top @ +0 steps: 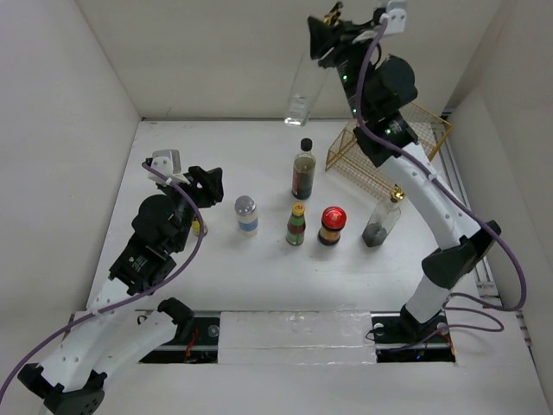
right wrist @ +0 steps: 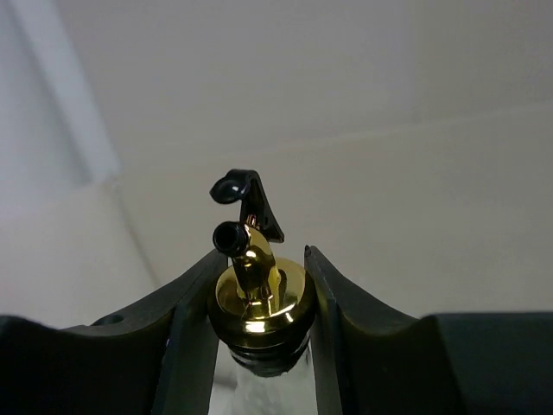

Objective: Organize the condiment bottles

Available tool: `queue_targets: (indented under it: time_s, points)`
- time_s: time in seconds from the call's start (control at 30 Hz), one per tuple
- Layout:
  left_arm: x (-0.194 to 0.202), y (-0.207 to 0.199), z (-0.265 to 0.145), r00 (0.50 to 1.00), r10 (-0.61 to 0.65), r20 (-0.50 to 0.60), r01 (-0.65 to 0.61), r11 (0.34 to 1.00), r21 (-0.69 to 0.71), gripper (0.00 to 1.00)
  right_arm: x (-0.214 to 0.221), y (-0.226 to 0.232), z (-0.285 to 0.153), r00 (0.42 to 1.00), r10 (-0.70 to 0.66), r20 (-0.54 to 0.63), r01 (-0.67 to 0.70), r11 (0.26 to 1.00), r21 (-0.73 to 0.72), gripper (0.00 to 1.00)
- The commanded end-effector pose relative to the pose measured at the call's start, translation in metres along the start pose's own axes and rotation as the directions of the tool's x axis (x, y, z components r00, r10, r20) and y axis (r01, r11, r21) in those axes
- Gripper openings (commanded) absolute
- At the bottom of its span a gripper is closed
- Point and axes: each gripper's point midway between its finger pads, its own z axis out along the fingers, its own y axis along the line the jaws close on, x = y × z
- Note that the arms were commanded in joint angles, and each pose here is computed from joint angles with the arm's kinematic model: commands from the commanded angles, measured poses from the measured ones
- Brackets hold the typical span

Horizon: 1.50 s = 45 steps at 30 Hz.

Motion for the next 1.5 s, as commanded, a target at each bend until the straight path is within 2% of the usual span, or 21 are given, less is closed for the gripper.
queue_targets:
  time_s: [0.0,0.07,0.1,0.17,0.2,0.23,0.3,0.67,1.0,1.47]
  points:
    - [-0.012,-0.005,-0.001,0.999,-0.027,0.043,0.026,0.999,0.023,0.51,-0.075,-0.045,0.022,0.967,-0.004,0.255,-0.032,0.990,0.135,0.04]
    - [-0.008,-0.004,0.000,0.999,-0.023,0.035,0.022,1.000,0.020,0.51,-0.096,-0.077,0.028,0.952,-0.048,0.304,-0.016,0.979,0.205,0.04]
    - [-0.010,-0.004,0.000,0.999,-0.026,0.043,0.025,0.999,0.023,0.51,-0.085,-0.091,0.035,0.956,-0.067,0.285,0.000,0.973,0.229,0.04]
    - [-0.010,-0.004,0.000,0.999,-0.027,0.043,0.026,0.999,0.023,0.51,-0.092,-0.123,0.038,0.952,-0.113,0.284,0.026,0.956,0.293,0.04]
    - [-0.010,-0.004,0.000,0.999,-0.027,0.043,0.026,0.999,0.023,0.51,-0.112,-0.127,0.038,0.939,-0.124,0.321,0.024,0.954,0.299,0.04]
    - [-0.010,-0.004,0.000,0.999,-0.027,0.043,0.026,0.999,0.023,0.51,-0.099,-0.141,0.044,0.946,-0.148,0.288,0.049,0.945,0.324,0.04]
    - [-0.010,-0.004,0.000,0.999,-0.017,0.043,0.016,1.000,0.023,0.51,-0.118,-0.161,0.042,0.928,-0.194,0.318,0.069,0.928,0.366,0.04]
    - [-0.001,-0.006,0.006,1.000,-0.008,0.020,0.008,1.000,0.029,0.51,-0.102,-0.255,0.037,0.905,-0.361,0.227,0.192,0.820,0.539,0.04]
    - [0.009,-0.006,0.012,1.000,0.005,-0.007,-0.005,1.000,0.019,0.51,-0.086,-0.310,0.030,0.889,-0.425,0.168,0.242,0.749,0.617,0.02]
    - [0.017,-0.005,0.018,0.999,0.017,-0.032,-0.017,1.000,0.010,0.51,-0.045,-0.335,0.030,0.901,-0.420,0.108,0.266,0.732,0.627,0.02]
